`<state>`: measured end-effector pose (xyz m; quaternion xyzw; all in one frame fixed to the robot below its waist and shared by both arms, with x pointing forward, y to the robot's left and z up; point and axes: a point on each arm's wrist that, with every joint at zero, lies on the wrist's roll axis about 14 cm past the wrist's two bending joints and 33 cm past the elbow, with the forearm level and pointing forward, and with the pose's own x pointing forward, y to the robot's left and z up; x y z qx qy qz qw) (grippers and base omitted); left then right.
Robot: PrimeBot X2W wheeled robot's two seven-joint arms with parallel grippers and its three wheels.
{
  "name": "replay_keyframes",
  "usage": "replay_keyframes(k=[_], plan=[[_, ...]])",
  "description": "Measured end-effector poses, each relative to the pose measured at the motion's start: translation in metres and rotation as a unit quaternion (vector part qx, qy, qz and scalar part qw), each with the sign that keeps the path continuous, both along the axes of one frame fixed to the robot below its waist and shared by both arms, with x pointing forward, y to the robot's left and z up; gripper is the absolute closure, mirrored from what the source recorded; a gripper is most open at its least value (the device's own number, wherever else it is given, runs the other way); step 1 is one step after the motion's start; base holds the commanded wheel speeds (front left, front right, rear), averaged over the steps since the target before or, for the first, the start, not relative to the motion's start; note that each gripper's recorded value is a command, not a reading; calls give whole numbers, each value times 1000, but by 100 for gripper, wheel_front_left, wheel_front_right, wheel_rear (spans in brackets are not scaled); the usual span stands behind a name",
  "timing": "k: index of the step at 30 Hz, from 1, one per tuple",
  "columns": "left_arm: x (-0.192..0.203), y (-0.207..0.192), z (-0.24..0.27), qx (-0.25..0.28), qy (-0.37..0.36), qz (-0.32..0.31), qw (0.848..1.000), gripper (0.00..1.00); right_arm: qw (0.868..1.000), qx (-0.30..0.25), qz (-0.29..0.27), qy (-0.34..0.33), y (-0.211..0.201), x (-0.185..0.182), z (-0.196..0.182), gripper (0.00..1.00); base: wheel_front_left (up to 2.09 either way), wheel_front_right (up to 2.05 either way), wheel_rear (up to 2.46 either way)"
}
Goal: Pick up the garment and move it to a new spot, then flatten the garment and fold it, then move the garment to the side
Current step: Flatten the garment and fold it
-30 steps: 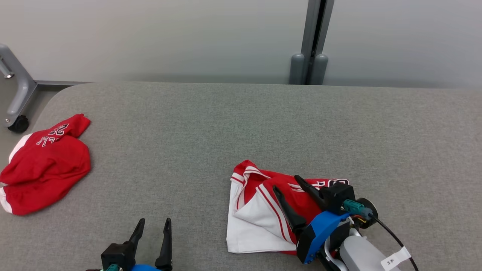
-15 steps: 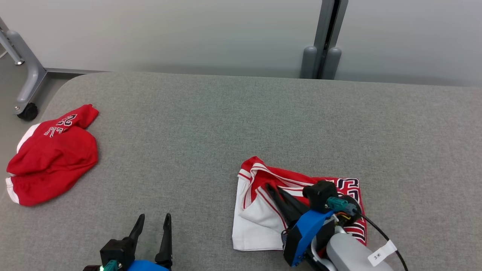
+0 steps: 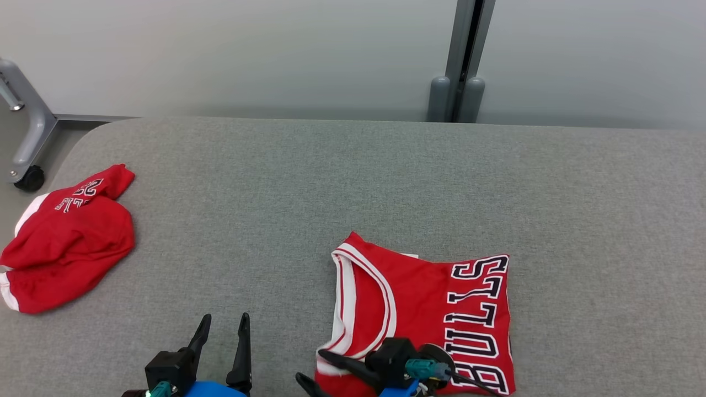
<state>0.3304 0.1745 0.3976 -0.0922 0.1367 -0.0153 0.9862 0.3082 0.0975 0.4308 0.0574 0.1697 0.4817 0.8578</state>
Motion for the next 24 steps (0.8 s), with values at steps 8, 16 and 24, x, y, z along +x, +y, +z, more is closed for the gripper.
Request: replay_keyframes(k=[8, 16, 24], plan=[[6, -3, 5, 3, -9, -8, 1000, 0, 991, 37, -112, -58, -41, 61, 32, 0, 0, 0, 0], [16, -15, 19, 19, -34, -34, 999, 0, 943, 36, -309, -114, -157, 96, 49, 0, 0, 0, 0], [11, -22, 22, 33, -40, -52, 997, 0, 906, 18, -411, -102, -229, 73, 35, 0, 0, 0, 0]])
